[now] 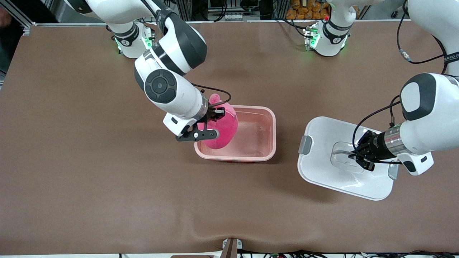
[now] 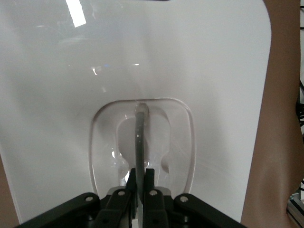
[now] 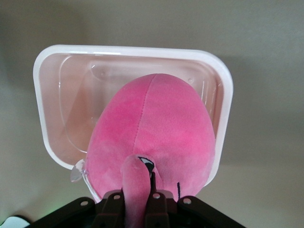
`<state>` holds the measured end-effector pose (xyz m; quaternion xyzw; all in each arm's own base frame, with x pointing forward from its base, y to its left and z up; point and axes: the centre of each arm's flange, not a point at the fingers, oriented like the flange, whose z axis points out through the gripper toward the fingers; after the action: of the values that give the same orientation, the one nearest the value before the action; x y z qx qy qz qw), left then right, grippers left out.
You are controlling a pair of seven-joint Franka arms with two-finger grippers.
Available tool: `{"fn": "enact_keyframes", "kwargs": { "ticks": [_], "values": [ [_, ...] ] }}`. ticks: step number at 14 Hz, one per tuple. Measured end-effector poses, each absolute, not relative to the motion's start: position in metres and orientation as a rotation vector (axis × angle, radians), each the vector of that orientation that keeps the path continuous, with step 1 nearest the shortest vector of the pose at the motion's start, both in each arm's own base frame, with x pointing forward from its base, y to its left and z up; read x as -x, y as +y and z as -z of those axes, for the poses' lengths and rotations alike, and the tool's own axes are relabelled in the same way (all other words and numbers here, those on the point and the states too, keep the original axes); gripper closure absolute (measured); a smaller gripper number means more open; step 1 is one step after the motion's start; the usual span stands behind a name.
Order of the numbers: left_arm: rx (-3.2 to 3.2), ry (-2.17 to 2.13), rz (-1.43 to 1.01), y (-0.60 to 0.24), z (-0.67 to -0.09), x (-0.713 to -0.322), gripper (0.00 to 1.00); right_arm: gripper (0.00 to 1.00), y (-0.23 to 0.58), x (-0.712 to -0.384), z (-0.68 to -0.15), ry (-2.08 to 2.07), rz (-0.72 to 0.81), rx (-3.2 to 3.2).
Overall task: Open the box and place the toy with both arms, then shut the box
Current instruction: 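Lower the pink toy into the open pink box with the right gripper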
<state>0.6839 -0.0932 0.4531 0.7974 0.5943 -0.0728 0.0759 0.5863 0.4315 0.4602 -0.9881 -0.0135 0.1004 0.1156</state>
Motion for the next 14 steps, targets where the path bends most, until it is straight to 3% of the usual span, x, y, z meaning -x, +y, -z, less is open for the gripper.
{"fn": "enact_keyframes", "kwargs": {
  "ticks": [6,14],
  "values": [
    [-2.385,1.781,0.228,-0.094,-0.452,-0.684,0.93,0.88,0.433,-0.590,-0.436,-0.023,-0.344,2.899],
    [-2.386,1.781,0.231,-0.094,-0.451,-0.683,0.93,0.88,0.435,-0.604,-0.362,0.028,-0.389,2.916]
  ]
}}
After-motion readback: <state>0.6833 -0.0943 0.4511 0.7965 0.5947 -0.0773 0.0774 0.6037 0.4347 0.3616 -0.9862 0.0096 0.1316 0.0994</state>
